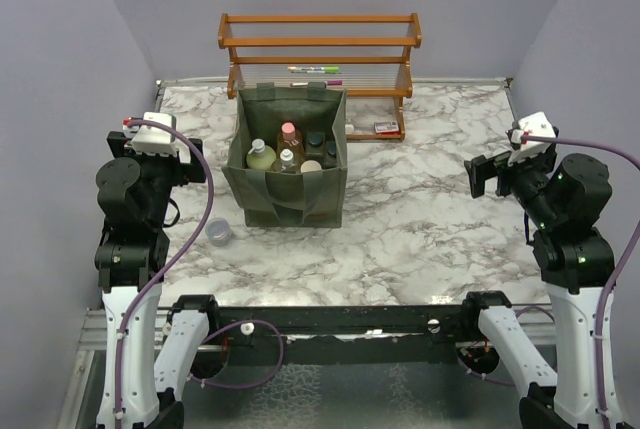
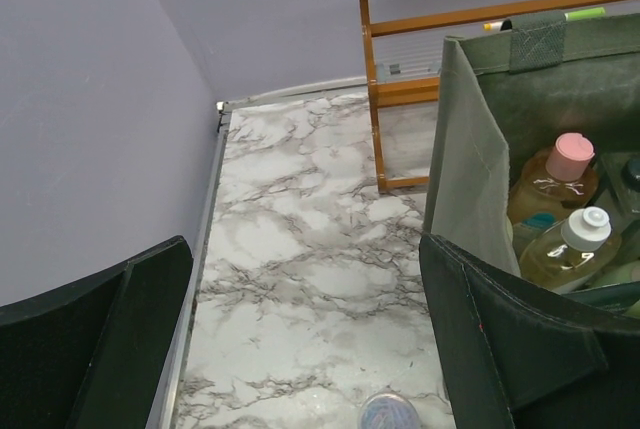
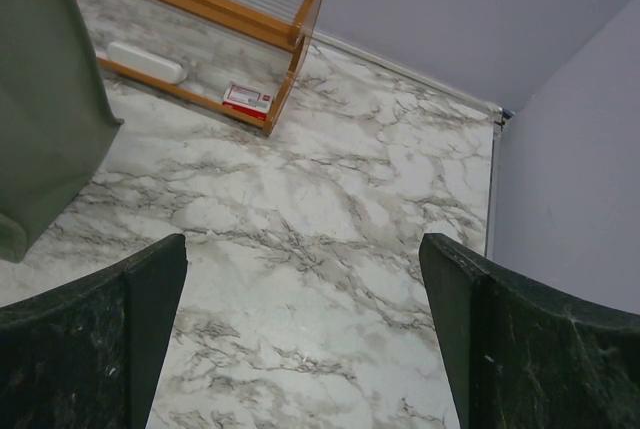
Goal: Place the personal care products into the canvas bag
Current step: Reset both arms
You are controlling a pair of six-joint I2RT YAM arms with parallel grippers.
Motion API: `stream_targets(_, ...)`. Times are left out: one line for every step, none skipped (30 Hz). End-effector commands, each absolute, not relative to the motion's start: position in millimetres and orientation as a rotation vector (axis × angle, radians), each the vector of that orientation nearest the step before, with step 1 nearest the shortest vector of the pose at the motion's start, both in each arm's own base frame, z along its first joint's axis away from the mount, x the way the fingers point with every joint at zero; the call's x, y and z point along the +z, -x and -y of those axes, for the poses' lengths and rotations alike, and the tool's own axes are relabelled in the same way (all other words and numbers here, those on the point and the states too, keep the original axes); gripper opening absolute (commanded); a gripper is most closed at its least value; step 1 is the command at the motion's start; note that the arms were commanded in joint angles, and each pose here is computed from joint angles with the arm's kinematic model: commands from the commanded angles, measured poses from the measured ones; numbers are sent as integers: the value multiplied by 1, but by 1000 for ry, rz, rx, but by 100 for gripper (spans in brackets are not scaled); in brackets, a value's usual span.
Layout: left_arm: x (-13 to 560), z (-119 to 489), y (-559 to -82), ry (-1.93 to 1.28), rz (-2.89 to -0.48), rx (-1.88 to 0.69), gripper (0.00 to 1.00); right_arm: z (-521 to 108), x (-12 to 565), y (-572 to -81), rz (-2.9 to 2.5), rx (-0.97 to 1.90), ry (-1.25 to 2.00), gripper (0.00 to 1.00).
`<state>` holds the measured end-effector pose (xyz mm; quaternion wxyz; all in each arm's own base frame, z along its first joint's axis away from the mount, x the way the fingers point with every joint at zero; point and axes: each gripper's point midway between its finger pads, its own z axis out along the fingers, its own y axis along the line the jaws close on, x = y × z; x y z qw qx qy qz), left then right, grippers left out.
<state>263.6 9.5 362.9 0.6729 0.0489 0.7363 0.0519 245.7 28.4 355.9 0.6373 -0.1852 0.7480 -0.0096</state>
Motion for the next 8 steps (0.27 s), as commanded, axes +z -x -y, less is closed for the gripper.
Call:
stream_targets(366, -8, -261, -111, -1652, 103, 99, -27, 360, -252, -1688, -27, 403, 100)
stream_targets(365, -8, -261, -111, -1653, 104, 99, -27, 360, -252, -1689, -27, 403, 100)
stream_targets(365, -8, -261, -112, -1653, 103, 99, -27, 360, -252, -1689, -26, 404, 100)
stream_targets(365, -8, -261, -113, -1652, 103, 99, -28, 360, -253, -1691, -25, 405, 99)
stream_targets(365, -8, -262, -113, -1653, 105, 99, -28, 359, -253, -1692, -24, 405, 100)
stream_targets(365, -8, -262, -113, -1652, 106, 99, -28, 360, -253, -1691, -24, 406, 100)
stream_targets(365, -9, -261, -111, -1652, 108, 99, -28, 360, -253, -1691, -24, 406, 100)
stream_targets(365, -9, -262, -113, -1653, 108, 99, -28, 360, -253, -1692, -24, 406, 99)
